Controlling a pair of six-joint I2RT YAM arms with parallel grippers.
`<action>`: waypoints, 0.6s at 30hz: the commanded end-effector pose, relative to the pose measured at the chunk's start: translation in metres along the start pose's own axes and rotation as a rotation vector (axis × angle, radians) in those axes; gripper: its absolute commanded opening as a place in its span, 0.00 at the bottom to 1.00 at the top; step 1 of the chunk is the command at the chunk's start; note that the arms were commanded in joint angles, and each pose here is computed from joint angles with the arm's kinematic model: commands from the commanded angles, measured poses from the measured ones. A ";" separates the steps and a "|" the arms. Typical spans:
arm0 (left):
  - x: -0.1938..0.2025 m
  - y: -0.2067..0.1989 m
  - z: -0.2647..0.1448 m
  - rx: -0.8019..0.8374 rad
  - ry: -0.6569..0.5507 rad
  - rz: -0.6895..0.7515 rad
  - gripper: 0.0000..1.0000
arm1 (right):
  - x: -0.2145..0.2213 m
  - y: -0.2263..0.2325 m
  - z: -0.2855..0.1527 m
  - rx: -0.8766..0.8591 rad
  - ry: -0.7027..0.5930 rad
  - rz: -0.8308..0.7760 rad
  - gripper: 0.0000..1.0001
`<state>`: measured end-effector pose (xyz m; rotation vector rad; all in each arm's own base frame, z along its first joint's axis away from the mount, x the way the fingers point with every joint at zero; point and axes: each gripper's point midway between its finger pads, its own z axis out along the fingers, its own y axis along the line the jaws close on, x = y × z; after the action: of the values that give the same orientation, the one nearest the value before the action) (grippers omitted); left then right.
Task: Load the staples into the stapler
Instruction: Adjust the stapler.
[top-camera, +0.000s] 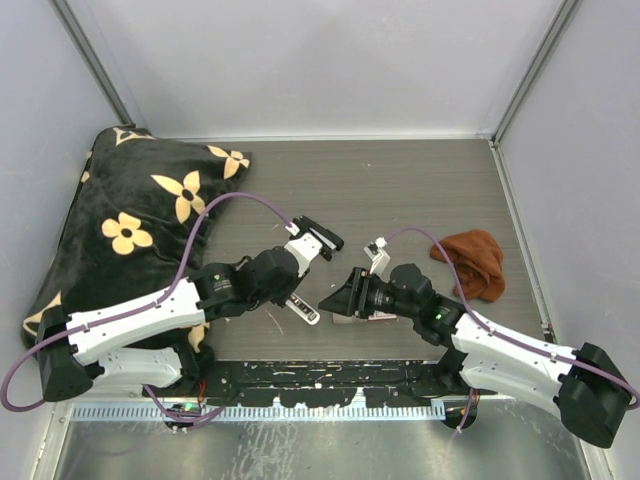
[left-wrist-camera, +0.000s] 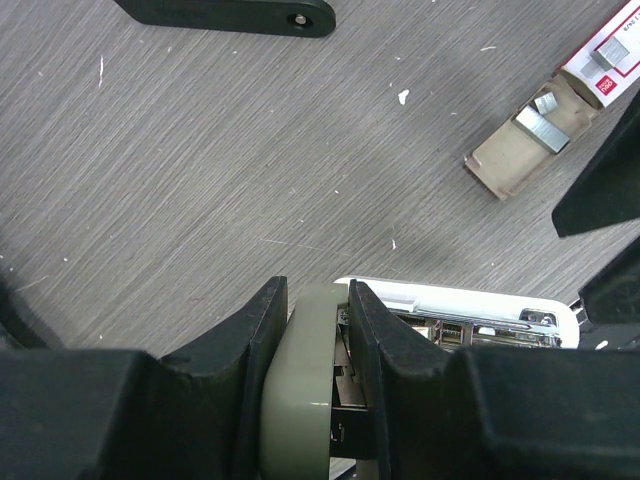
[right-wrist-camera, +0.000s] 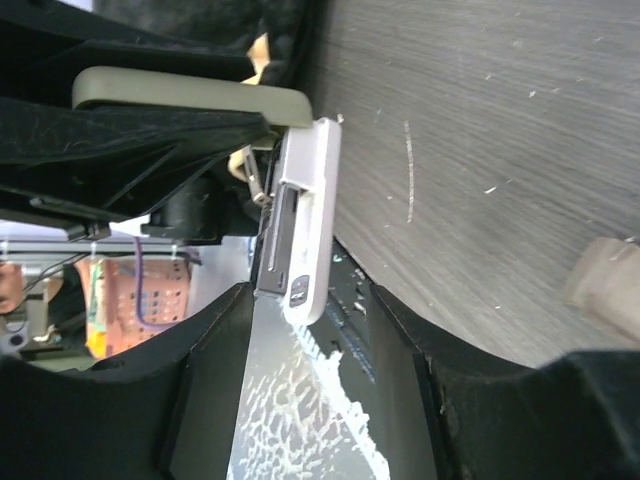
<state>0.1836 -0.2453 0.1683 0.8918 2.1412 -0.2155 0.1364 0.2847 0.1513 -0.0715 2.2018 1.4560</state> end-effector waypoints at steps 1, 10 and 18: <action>-0.025 -0.005 -0.008 0.028 -0.105 -0.065 0.00 | 0.001 0.034 -0.006 -0.160 0.016 0.024 0.54; -0.027 -0.004 -0.010 0.029 -0.117 -0.081 0.00 | 0.008 0.019 -0.005 -0.130 0.014 0.101 0.47; -0.032 -0.004 -0.013 0.036 -0.141 -0.097 0.00 | 0.010 0.033 -0.006 -0.200 0.037 0.123 0.45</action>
<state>0.1818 -0.2462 0.1730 0.8549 2.1363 -0.2546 0.1178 0.2887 0.1503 0.0057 2.2159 1.6429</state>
